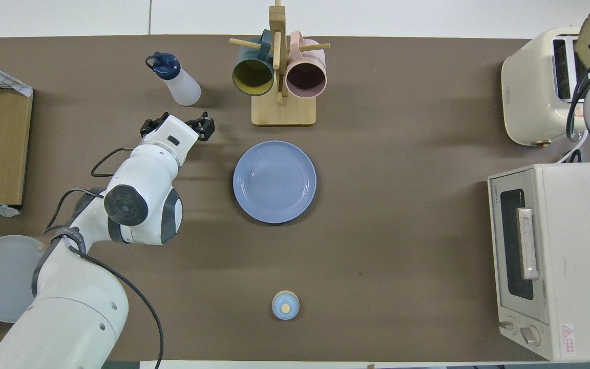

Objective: Put bread on plate and add seasoning

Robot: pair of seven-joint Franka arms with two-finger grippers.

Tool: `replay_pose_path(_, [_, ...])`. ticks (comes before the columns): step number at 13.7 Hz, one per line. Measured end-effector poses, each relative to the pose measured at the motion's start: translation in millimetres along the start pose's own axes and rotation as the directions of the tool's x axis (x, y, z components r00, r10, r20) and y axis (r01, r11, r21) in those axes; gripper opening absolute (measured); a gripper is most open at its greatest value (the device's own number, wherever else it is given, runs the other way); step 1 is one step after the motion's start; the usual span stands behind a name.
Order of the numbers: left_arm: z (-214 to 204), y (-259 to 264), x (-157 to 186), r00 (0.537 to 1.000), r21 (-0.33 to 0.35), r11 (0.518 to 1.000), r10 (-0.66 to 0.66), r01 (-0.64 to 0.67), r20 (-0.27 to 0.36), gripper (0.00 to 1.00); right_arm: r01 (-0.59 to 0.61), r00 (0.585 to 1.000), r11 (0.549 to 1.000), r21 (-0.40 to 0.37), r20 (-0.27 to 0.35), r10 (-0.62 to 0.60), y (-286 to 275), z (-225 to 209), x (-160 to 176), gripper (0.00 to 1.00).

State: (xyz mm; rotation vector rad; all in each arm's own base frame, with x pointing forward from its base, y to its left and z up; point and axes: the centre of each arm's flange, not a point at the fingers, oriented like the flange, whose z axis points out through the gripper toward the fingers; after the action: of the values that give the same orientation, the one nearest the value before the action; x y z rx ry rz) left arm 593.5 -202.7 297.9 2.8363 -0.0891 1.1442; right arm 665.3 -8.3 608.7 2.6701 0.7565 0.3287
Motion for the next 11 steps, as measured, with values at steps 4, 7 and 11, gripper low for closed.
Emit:
replay_pose_path(4, [11, -8, 7, 1.000, 0.026, 1.000, 0.008, -0.007, -0.014, 1.00, -0.070, 0.996, 0.995, 0.075, 0.051, 0.066, -95, -36, 29, 0.07])
replay_pose_path(7, [19, -1, 15, 0.999, 0.025, 0.999, 0.022, -0.021, -0.033, 1.00, -0.200, 0.979, 0.951, 0.237, 0.095, 0.182, -151, -26, 33, 0.07])
replay_pose_path(11, [26, 2, 19, 0.999, 0.027, 0.999, 0.031, -0.030, -0.044, 1.00, -0.316, 0.946, 0.846, 0.431, 0.076, 0.314, -181, -12, 30, 0.07])
